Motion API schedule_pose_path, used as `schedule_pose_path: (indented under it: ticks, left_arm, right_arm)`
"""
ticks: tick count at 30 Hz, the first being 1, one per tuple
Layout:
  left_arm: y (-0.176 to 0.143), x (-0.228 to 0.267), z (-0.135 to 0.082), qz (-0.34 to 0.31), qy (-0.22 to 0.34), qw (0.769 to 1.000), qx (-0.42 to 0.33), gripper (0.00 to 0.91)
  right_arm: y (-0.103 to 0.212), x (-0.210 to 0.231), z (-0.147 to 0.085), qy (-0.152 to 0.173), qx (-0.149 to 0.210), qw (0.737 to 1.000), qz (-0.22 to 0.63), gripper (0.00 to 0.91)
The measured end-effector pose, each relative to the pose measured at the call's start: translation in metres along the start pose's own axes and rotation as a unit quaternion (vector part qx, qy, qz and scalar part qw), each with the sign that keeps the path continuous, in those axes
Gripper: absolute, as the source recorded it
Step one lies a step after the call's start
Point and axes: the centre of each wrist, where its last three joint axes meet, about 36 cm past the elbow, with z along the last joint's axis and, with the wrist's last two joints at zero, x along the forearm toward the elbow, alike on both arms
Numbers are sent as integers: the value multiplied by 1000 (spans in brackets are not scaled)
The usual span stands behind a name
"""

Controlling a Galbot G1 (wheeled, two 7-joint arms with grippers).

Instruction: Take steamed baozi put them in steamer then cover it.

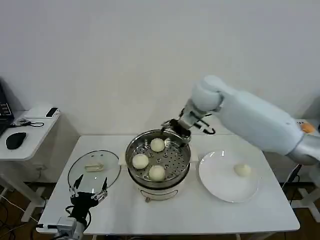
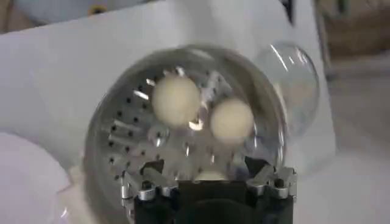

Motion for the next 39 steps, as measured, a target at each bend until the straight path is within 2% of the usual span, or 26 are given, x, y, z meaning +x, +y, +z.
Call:
schedule_pose_path:
  ticks: [4,9,16,27,39]
  left_arm:
    - [2,-1,-4,4,-7,1000,-1,907]
    - [2,-4,-4,8,-9,1000,0,907]
    - [0,-5,-2,16,-7,1000,-1,907]
    - [-1,-7,4,16,2,1000,0,907]
    - [-1,-9,16,15,16,1000,-3,907]
  right_arm:
    - [20,10,34,24,-89,996,4,907]
    - [50,13,75,52,-183,982,2,907]
    - [93,-1,118,85,-265,960,-15,907]
    - [144,-50,148,131,-303,942,-62,907]
    - [173,-98,162,164,-308,932,-100,907]
